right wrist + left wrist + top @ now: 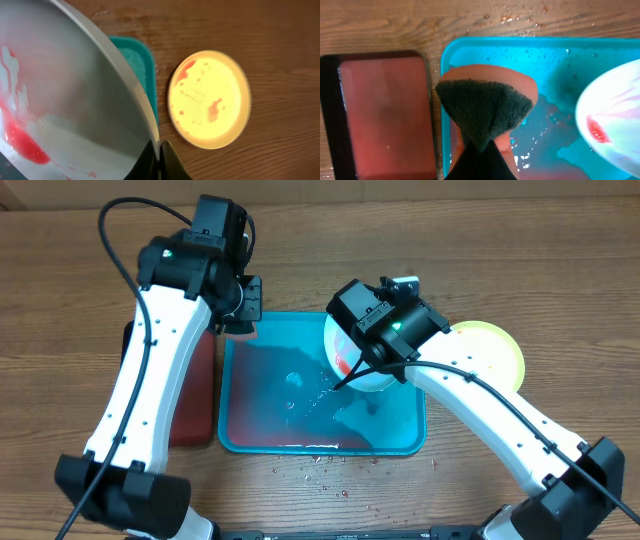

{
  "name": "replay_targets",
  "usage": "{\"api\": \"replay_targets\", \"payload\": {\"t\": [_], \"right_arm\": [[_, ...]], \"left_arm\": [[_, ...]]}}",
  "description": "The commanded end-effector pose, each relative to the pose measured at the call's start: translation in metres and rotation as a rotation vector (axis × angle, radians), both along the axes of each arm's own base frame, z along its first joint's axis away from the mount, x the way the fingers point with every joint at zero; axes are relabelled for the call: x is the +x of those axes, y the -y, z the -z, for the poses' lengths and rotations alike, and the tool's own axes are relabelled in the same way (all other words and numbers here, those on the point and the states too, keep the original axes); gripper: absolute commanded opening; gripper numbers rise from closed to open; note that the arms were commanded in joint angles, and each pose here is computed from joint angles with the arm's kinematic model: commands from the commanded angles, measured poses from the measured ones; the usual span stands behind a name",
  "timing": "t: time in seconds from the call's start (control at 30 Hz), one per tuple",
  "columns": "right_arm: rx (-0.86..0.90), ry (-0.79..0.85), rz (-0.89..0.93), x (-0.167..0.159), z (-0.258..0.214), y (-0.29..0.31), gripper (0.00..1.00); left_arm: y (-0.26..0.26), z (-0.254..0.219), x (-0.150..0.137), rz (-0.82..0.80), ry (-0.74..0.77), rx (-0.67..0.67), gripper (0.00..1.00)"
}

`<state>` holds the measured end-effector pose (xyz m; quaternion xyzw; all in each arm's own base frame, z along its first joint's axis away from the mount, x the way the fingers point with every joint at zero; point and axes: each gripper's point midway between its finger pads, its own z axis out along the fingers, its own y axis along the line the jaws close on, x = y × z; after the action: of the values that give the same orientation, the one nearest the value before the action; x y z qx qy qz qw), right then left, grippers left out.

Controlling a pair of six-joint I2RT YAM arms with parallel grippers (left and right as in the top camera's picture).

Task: Clean dirty plates on tray and stack at the side

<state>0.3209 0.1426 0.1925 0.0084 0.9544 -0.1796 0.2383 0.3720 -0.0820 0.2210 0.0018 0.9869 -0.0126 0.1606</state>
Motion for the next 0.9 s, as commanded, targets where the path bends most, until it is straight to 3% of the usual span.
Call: {"api": "replay_targets", "payload": {"t": [0.0, 0.4, 0.87], "right_arm": [[-0.088, 0.164, -0.021, 0.006, -0.044, -0.001, 0.04], [-0.269, 0.459, 0.017, -0.033, -0.098, -0.006, 0.04], [-0.337, 0.622, -0.078, -0.037, -0.128, -0.025, 0.04]], "left_arm": [[0.004, 0.017, 0.001, 0.029, -0.052, -0.010, 0.04], [0.014, 0.051, 0.006, 0.041, -0.153, -0.034, 0.04], [0.014, 0.054, 0.008, 0.040, -0.157, -0.034, 0.04]]}}
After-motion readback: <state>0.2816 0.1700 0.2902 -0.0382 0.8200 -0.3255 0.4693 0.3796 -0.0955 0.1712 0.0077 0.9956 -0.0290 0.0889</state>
